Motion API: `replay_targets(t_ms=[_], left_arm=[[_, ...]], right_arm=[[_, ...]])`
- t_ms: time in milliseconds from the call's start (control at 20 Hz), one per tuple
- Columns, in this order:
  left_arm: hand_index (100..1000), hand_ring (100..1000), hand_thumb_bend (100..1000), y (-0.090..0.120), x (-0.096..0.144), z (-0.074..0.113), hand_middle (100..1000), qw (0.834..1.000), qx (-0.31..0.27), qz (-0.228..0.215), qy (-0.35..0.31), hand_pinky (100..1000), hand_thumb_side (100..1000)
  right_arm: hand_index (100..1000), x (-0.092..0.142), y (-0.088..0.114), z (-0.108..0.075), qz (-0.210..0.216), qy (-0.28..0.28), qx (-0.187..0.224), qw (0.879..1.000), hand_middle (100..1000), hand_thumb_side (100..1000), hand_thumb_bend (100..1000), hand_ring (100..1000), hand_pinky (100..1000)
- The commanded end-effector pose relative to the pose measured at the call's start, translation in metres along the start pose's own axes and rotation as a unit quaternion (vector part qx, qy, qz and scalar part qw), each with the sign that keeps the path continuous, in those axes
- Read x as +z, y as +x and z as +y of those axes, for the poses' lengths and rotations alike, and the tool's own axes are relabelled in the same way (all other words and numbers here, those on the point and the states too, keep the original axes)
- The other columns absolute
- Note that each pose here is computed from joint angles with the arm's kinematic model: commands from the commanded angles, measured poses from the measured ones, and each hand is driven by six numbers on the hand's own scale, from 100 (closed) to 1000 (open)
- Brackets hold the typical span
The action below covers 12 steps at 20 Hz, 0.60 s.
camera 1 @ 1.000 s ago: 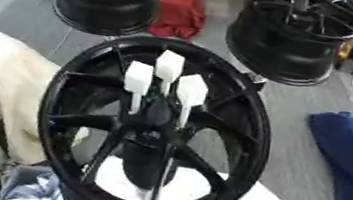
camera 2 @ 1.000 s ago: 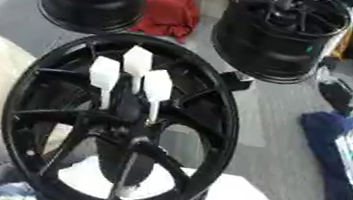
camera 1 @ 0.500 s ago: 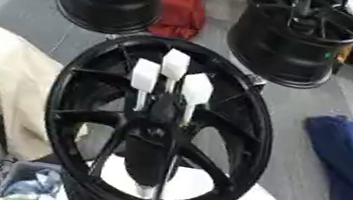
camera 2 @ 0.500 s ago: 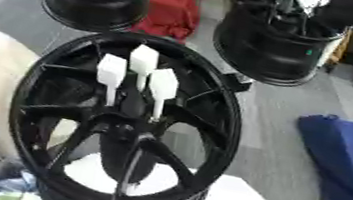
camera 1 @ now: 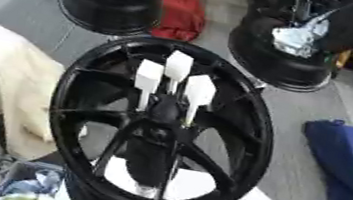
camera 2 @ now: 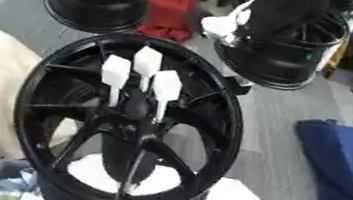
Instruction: Pull the pin out of the wheel hub.
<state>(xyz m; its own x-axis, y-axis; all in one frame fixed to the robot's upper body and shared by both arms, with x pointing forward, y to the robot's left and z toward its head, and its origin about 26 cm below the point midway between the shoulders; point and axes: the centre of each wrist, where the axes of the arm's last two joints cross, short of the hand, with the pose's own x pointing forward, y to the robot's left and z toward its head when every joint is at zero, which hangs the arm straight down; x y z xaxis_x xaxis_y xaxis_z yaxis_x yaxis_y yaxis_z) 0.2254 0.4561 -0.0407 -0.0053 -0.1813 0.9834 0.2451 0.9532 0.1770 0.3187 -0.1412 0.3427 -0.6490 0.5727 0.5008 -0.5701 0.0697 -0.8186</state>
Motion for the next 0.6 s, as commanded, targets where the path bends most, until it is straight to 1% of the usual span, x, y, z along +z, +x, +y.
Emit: replay_targets(t_ms=[50, 250, 300, 350, 500, 600], left_arm=[[824, 494, 100, 0.015, -0.001, 0.013, 577, 0.998, -0.045, -0.017, -0.027, 652, 906], [824, 494, 100, 0.016, -0.002, 0.013, 577, 0.998, -0.045, -0.018, -0.028, 652, 907], [824, 494, 100, 0.016, -0.002, 0.012, 577, 0.998, -0.045, -0.018, -0.029, 652, 907], [825, 494, 100, 0.016, -0.003, 0.012, 577, 0.998, -0.045, -0.018, -0.029, 652, 907], [825, 494, 100, 0.016, -0.004, 0.012, 577, 0.998, -0.045, -0.019, -0.03, 652, 908], [825, 494, 100, 0.017, -0.005, 0.011, 577, 0.998, -0.045, -0.019, -0.031, 652, 908]], right_arm=[[957, -0.01, 0.007, -0.001, 0.022, 0.05, 0.011, 0.998, 901, 270, 199, 868, 828], [962, -0.03, 0.006, 0.002, 0.036, 0.095, 0.028, 0.994, 913, 287, 212, 890, 846], [963, -0.036, 0.005, 0.004, 0.037, 0.102, 0.03, 0.994, 914, 290, 215, 893, 848], [965, -0.041, 0.004, 0.006, 0.039, 0.109, 0.031, 0.993, 918, 312, 220, 902, 854], [968, -0.056, 0.0, 0.012, 0.043, 0.124, 0.036, 0.991, 927, 327, 240, 914, 862], [970, -0.065, -0.005, 0.016, 0.048, 0.132, 0.034, 0.989, 930, 362, 249, 921, 867]])
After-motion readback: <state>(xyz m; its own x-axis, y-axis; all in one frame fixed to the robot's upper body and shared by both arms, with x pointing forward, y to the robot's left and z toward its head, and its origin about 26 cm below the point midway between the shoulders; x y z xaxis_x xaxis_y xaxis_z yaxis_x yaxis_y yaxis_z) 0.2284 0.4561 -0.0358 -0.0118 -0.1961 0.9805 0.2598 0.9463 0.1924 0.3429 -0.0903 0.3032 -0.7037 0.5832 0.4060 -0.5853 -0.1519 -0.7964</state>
